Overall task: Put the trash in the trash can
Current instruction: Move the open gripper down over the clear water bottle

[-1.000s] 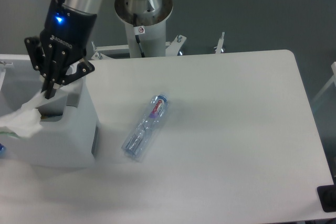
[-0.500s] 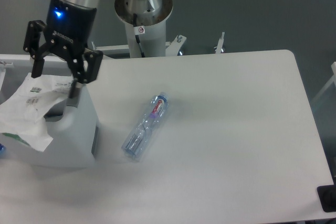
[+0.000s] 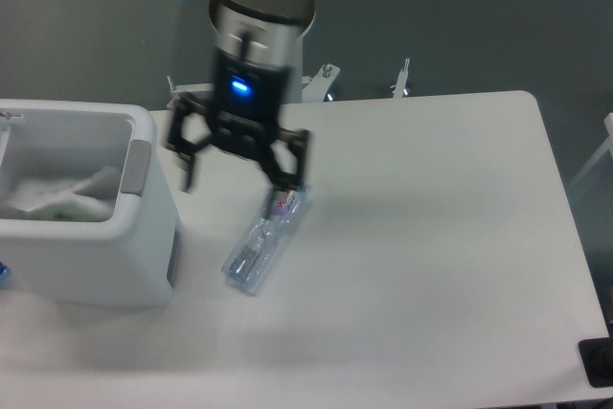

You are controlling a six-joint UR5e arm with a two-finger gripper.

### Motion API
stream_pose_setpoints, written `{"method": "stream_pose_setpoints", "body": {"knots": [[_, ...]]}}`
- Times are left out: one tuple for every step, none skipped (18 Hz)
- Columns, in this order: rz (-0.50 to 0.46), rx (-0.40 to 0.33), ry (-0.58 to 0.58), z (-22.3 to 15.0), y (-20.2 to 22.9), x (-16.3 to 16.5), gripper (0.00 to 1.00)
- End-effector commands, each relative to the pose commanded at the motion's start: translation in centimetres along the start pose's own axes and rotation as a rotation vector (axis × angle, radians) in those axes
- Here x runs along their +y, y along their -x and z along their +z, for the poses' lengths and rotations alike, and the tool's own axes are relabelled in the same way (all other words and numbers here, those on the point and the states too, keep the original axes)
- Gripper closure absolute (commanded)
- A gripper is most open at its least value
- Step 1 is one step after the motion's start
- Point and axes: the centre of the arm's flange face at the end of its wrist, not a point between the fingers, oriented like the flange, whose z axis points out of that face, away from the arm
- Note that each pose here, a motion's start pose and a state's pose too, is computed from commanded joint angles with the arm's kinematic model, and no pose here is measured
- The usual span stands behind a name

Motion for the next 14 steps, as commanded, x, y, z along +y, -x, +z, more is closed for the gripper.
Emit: {"method": "stream_pose_setpoints", "body": {"knots": [[-0.012, 0.003, 0.013, 1.0, 0.9, 0.3, 0.00], [-0.022, 0.013, 0.027, 2.1, 1.4, 0.6, 0.00], [-0.032, 0.021, 0.043, 3.2, 1.9, 1.0, 0.00], [-0.040, 0.030, 0.061, 4.4, 2.2, 1.5, 0.00], [-0.046, 0.024, 0.086, 5.4, 2.5, 2.0, 0.00], [-0.047, 0.008, 0.113, 6.3, 2.9, 2.4, 0.00], [-0.046, -0.007, 0.147, 7.4, 2.9, 2.9, 0.00], [-0.041, -0.020, 0.179, 8.5, 2.8, 3.2, 0.00], [-0.037, -0.018, 0.210, 9.9, 2.5, 3.6, 0.00], [-0.026, -0.002, 0.230, 11.1, 1.4, 3.9, 0.00], [-0.025, 0.010, 0.248, 12.1, 0.9, 4.5, 0.00], [-0.031, 0.025, 0.274, 13.4, 0.8, 5.5, 0.00], [-0.035, 0.038, 0.296, 14.3, 0.6, 6.5, 0.00], [-0.009, 0.053, 0.311, 14.9, 0.1, 7.2, 0.00]]}}
